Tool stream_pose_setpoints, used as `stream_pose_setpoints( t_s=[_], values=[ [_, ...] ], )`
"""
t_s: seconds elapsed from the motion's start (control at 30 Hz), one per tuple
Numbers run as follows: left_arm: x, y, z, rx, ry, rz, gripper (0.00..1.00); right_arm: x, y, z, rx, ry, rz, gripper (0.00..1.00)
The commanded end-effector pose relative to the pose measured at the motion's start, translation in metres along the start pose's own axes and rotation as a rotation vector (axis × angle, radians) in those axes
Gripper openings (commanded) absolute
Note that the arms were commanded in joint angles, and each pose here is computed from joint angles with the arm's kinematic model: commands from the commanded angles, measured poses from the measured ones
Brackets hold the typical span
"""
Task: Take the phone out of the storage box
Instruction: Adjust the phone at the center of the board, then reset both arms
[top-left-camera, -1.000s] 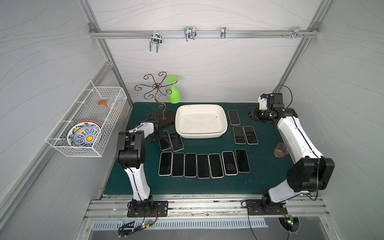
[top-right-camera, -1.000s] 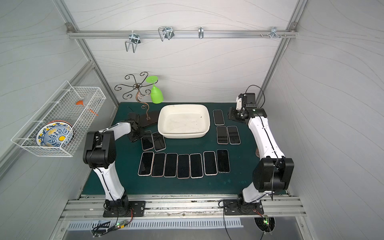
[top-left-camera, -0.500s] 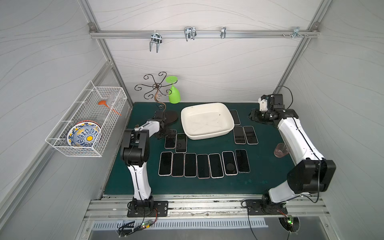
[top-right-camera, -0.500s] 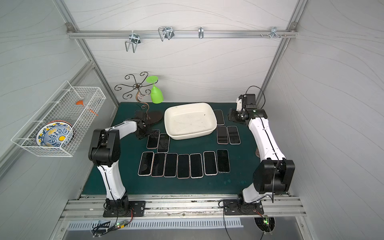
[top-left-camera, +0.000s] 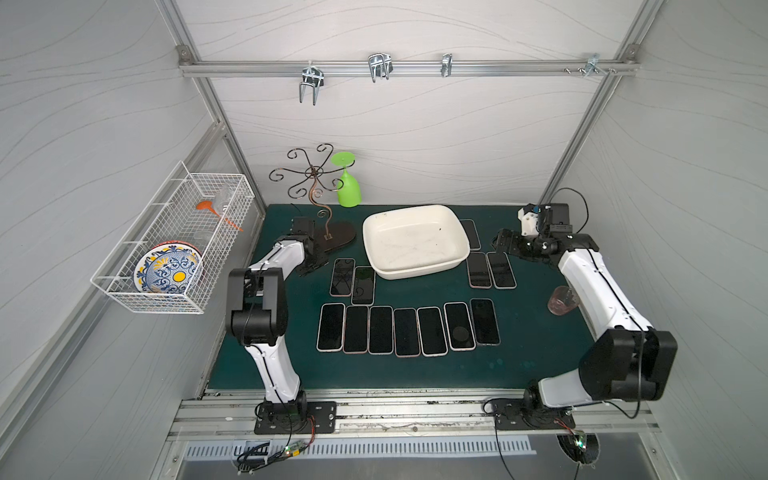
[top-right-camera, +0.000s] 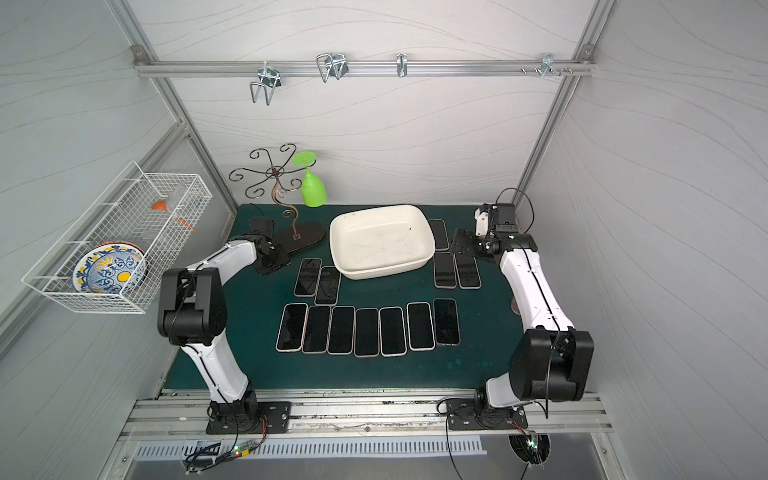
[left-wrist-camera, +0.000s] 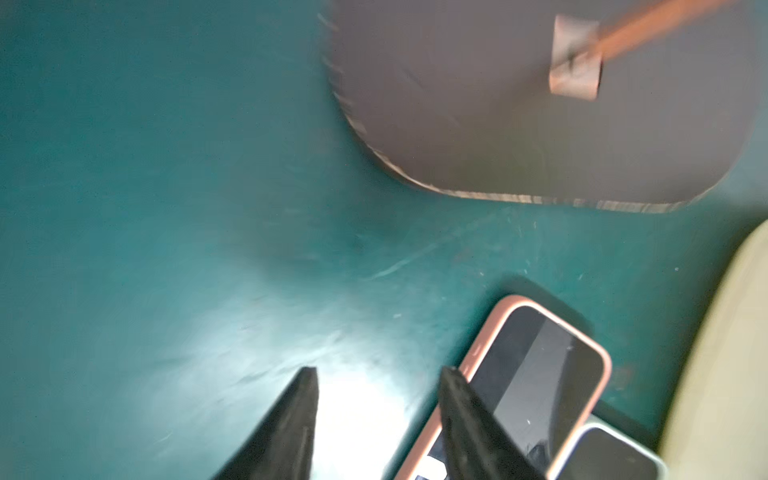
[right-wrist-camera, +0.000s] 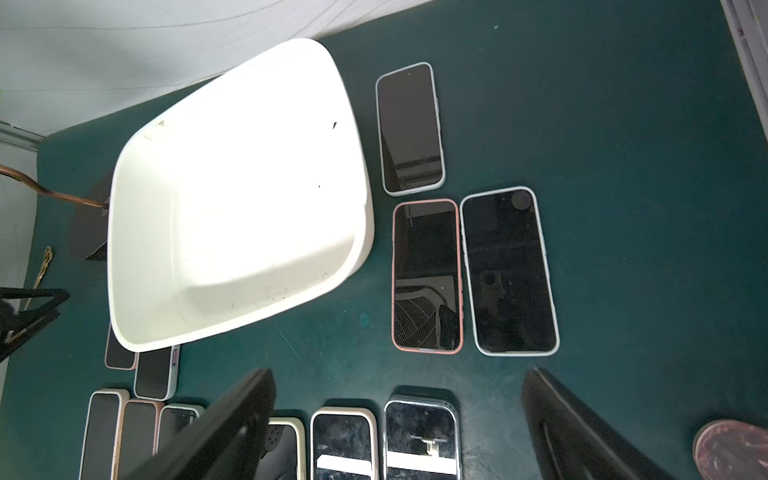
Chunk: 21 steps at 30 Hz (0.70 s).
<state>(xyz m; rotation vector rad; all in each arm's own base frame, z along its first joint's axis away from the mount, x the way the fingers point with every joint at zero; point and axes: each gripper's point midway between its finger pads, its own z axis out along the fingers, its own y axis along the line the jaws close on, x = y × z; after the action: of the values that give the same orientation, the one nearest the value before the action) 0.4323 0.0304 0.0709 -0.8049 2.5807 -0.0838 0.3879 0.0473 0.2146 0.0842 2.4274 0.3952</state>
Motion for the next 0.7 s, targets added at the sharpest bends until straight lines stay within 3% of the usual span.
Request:
stream_pose_setpoints(
  t_s=[0.0, 0.03, 0.07, 0.27, 0.37, 0.47, 0.6, 0.67],
  values=[
    [-0.004, 0.004, -0.033, 0.066, -0.078, -0.006, 0.74, -0.004, -0.007, -0.013, 0.013, -0.118, -0.027, 0.99],
    [-0.003, 0.002, -0.04, 0.1, -0.107, 0.006, 0.93, 0.001, -0.011, -0.013, 0.028, -0.136, -0.041, 0.99],
    [0.0, 0.007, -0.046, 0.105, -0.138, 0.001, 1.0, 0.007, -0.019, -0.013, 0.072, -0.17, -0.044, 0.99],
    [-0.002, 0.023, -0.059, 0.124, -0.3, -0.007, 1.0, 0.038, -0.047, 0.008, 0.134, -0.375, -0.077, 0.98],
    [-0.011, 0.02, -0.069, 0.194, -0.46, 0.012, 1.0, 0.056, -0.057, 0.033, 0.144, -0.344, -0.087, 0.99],
    [-0.014, 0.026, -0.079, 0.218, -0.612, 0.04, 1.0, 0.061, -0.066, 0.044, 0.179, -0.417, -0.107, 0.98],
    [-0.015, 0.025, -0.079, 0.215, -0.666, 0.122, 1.0, 0.056, -0.069, 0.046, 0.194, -0.527, -0.148, 0.99],
    [-0.015, 0.025, -0.076, 0.205, -0.686, 0.163, 1.0, 0.059, -0.069, 0.057, 0.179, -0.506, -0.152, 0.98]
  ],
)
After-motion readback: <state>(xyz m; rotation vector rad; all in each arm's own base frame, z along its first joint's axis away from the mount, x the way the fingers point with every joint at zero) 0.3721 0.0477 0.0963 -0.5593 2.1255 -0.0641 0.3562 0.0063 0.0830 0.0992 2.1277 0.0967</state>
